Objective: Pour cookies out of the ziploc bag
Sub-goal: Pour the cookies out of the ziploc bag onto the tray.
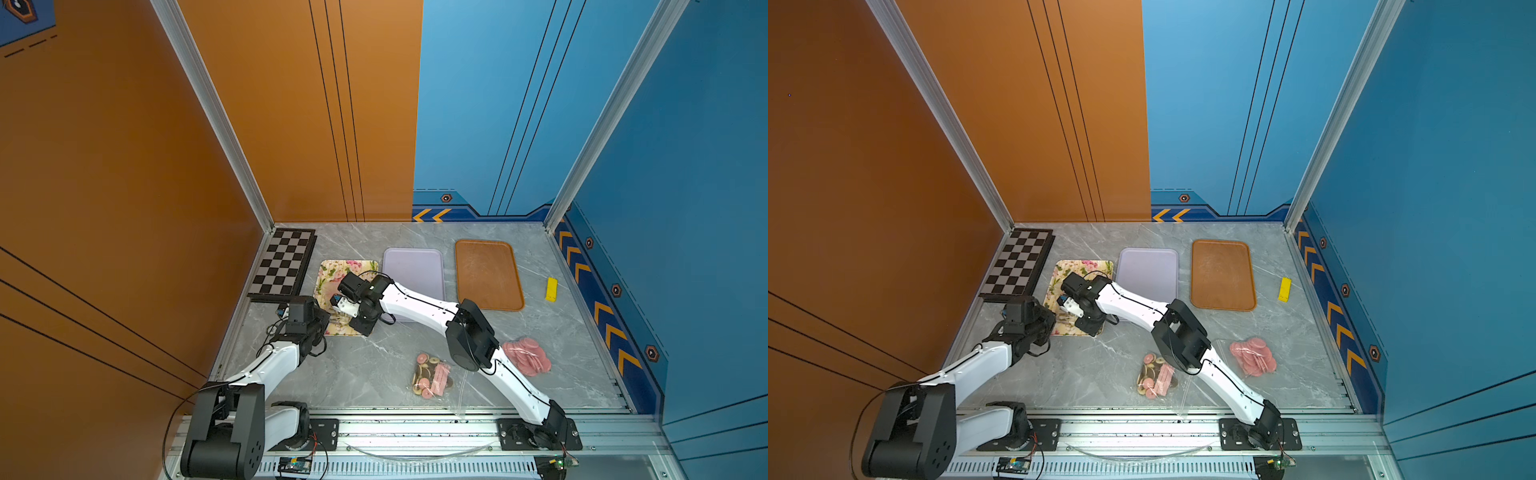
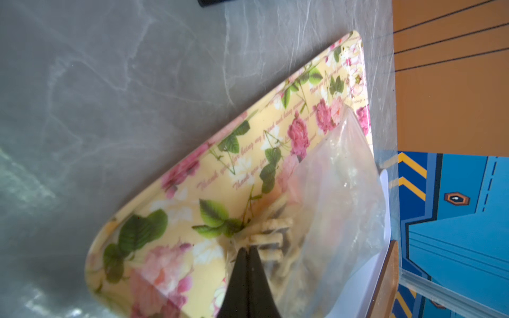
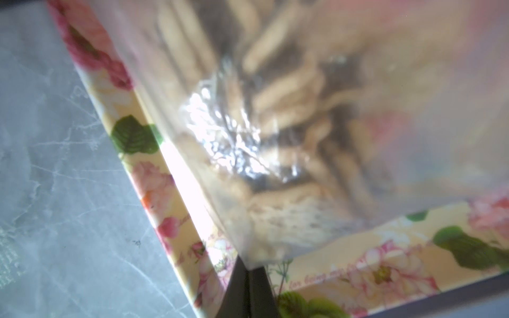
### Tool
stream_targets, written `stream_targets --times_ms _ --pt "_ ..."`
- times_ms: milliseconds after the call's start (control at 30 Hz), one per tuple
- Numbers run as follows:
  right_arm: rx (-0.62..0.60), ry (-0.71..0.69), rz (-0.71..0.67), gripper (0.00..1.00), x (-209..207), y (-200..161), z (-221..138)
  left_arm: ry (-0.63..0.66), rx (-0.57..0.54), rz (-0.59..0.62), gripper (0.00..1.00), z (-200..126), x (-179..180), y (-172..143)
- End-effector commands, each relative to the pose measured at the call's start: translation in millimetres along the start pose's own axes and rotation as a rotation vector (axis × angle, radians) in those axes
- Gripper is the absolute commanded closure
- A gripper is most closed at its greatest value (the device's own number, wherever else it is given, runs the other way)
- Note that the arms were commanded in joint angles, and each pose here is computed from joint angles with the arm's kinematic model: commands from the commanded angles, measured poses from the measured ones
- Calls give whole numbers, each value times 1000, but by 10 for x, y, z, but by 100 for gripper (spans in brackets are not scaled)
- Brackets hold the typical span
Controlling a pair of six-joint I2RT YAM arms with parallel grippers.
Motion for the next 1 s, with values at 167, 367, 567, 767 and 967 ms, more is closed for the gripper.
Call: stream_targets --times_ms 167,367,567,767,967 --pt "-180 -20 12 100 -56 310 -539 -38 44 80 100 -47 -185 63" --pt "-219 -20 2 100 -46 390 -681 -71 68 167 100 -131 -492 147" --pt "-276 -20 4 100 -78 516 -888 -63 40 262 100 -271 -699 304" --pt "-319 -2 32 100 -168 632 -992 -36 88 260 100 -222 -673 298" --pt "-379 31 23 100 -128 751 -1133 -58 57 273 100 -287 -768 367"
Point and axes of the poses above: each gripper's point midway between its finger pads, its own z axis out along the fingers, its own x axis along the line the jaws close on, y = z × x, the point moved 1 cm from there along -z, back along the fingers, and after that the axes turned 3 degrees about z, right-handed, at the moved point
